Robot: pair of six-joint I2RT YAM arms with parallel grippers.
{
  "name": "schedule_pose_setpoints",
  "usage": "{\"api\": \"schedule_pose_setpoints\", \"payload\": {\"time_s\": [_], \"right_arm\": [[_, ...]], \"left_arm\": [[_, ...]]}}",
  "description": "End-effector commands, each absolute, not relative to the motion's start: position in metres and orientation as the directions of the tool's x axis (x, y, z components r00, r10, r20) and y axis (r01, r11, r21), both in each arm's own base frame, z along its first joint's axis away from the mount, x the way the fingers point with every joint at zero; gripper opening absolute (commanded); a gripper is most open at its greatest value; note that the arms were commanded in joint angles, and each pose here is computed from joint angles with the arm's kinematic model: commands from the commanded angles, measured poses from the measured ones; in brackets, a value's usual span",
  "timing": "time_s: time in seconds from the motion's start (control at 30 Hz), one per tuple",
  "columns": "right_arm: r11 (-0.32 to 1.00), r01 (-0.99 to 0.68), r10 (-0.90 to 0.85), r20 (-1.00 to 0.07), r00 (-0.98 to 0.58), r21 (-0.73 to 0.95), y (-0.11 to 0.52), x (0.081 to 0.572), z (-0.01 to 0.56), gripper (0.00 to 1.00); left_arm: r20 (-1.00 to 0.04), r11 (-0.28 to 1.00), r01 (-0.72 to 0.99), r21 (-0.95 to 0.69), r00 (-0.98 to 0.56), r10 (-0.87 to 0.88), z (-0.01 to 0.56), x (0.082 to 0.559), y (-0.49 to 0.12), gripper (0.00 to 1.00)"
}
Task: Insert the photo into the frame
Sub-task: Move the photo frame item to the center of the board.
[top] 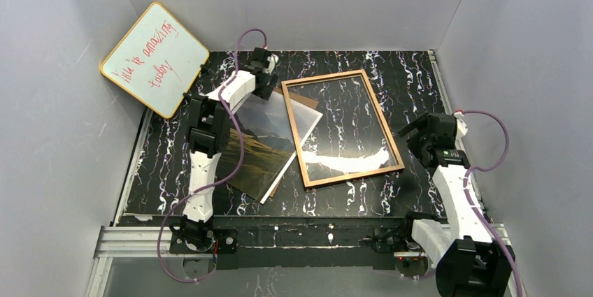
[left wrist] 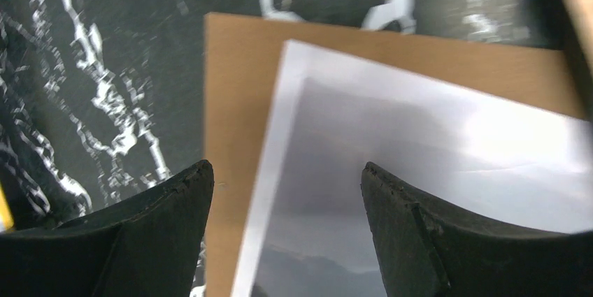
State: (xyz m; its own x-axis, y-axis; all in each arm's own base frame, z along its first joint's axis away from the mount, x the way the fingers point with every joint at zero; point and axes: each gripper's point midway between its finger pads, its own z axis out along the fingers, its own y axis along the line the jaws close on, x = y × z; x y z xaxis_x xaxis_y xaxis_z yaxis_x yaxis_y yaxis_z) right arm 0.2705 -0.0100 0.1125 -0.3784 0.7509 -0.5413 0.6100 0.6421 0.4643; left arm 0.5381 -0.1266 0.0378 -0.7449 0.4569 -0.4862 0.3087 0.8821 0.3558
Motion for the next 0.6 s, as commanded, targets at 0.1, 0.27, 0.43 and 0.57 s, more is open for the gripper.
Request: {"api": "schedule_pose_setpoints", "payload": {"time_s": [0.1, 0.27, 0.43, 0.57], "right_arm": [[0.815, 0.205, 0.553, -0.623, -0.553, 0.541, 0.126, 0.32, 0.175, 0.89], [0.887, -0.106, 0.256, -0.67, -0.697, 0.449, 0.271, 0.348, 0.176, 0.82], [0.859, -0.278, 0.085, -0.656, -0.75, 0.43, 0.363, 0.378, 0.153, 0.72], [0.849, -0.327, 0.017, -0.641, -0.767, 0.414, 0.406, 0.393, 0.132, 0.62]], "left_arm": [[-0.212, 0.867, 0.343, 0.361, -0.875, 0.435, -0.034, 0.475, -0.056, 0.76], [-0.201, 0.878, 0.315, 0.36, -0.893, 0.403, -0.037, 0.47, -0.04, 0.76], [-0.192, 0.88, 0.293, 0.374, -0.904, 0.382, -0.035, 0.465, -0.025, 0.76], [-0.196, 0.885, 0.268, 0.38, -0.912, 0.36, -0.03, 0.463, -0.012, 0.76]]}}
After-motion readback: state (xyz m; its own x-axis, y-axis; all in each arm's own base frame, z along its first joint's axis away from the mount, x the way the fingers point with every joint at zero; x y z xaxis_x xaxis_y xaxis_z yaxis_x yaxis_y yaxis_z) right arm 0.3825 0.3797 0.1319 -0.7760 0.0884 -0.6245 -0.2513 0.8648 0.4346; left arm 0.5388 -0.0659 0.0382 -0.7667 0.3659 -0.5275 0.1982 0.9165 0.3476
